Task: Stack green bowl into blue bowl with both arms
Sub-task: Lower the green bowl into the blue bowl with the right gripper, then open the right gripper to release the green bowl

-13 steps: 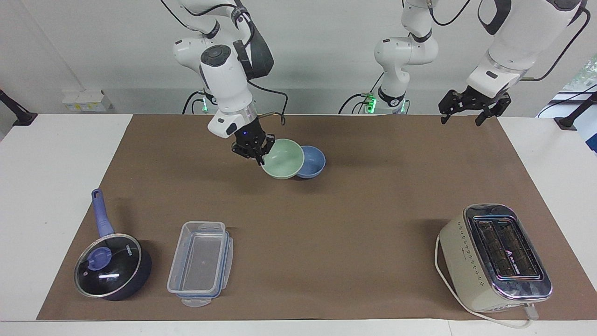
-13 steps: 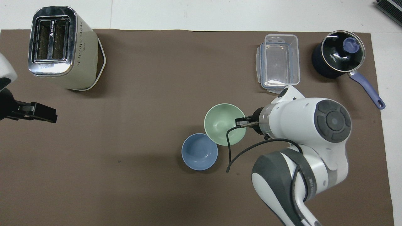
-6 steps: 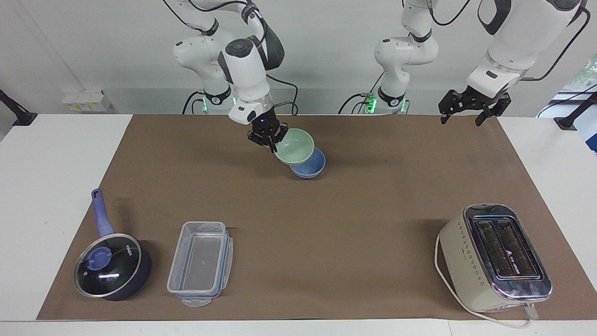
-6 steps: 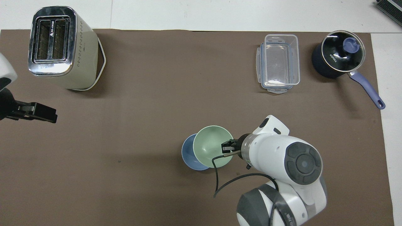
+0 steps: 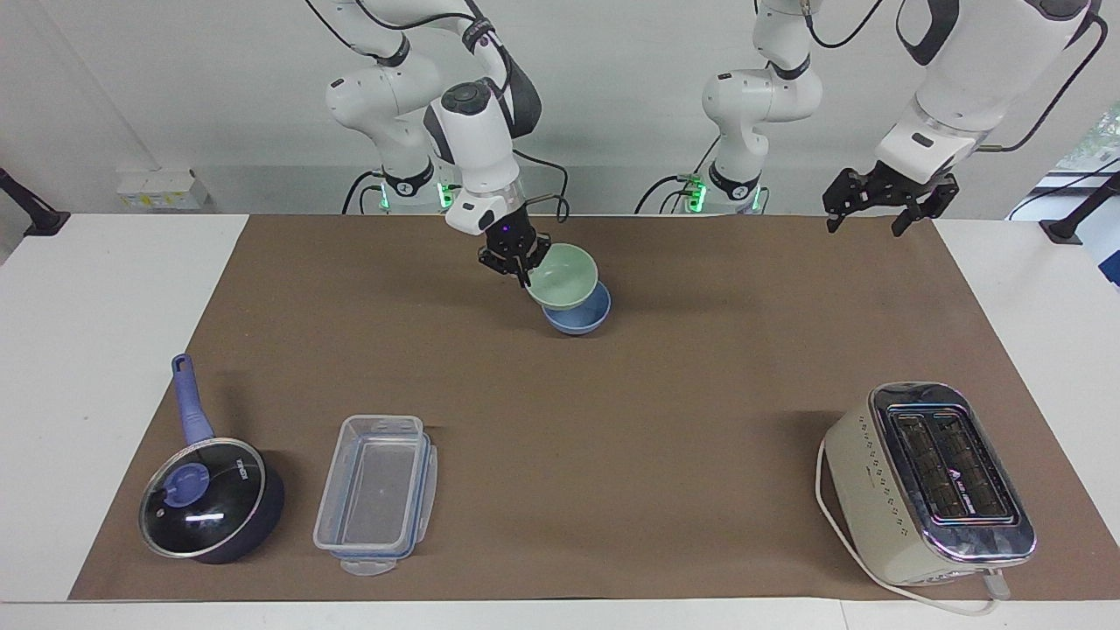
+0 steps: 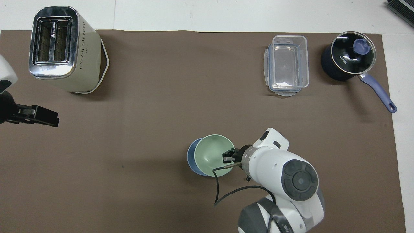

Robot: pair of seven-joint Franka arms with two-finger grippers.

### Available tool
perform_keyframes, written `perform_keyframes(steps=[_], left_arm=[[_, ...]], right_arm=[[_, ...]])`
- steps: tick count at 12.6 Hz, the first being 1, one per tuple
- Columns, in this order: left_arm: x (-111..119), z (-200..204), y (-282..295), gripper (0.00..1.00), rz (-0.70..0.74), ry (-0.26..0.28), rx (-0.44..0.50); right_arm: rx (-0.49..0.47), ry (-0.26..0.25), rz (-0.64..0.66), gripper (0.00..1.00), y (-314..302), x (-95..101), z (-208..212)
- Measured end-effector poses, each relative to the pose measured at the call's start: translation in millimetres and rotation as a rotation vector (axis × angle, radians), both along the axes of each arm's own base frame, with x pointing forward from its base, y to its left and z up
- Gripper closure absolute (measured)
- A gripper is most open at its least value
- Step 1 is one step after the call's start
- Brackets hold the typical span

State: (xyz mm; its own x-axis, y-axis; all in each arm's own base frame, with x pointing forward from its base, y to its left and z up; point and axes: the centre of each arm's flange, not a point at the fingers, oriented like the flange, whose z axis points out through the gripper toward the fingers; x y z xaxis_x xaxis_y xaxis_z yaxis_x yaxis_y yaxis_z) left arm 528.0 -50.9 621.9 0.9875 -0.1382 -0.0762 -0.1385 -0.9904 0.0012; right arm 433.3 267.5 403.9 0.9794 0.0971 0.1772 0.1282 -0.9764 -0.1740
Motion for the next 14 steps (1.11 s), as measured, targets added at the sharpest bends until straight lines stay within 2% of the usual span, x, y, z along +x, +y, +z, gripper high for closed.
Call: perform_keyframes(steps=[14], left_arm=[[0.0, 0.0, 0.0, 0.0, 0.0, 0.0, 0.0]], right_arm=[[-0.009, 0.014, -0.001, 0.95, 20.7, -2.3, -37.7]])
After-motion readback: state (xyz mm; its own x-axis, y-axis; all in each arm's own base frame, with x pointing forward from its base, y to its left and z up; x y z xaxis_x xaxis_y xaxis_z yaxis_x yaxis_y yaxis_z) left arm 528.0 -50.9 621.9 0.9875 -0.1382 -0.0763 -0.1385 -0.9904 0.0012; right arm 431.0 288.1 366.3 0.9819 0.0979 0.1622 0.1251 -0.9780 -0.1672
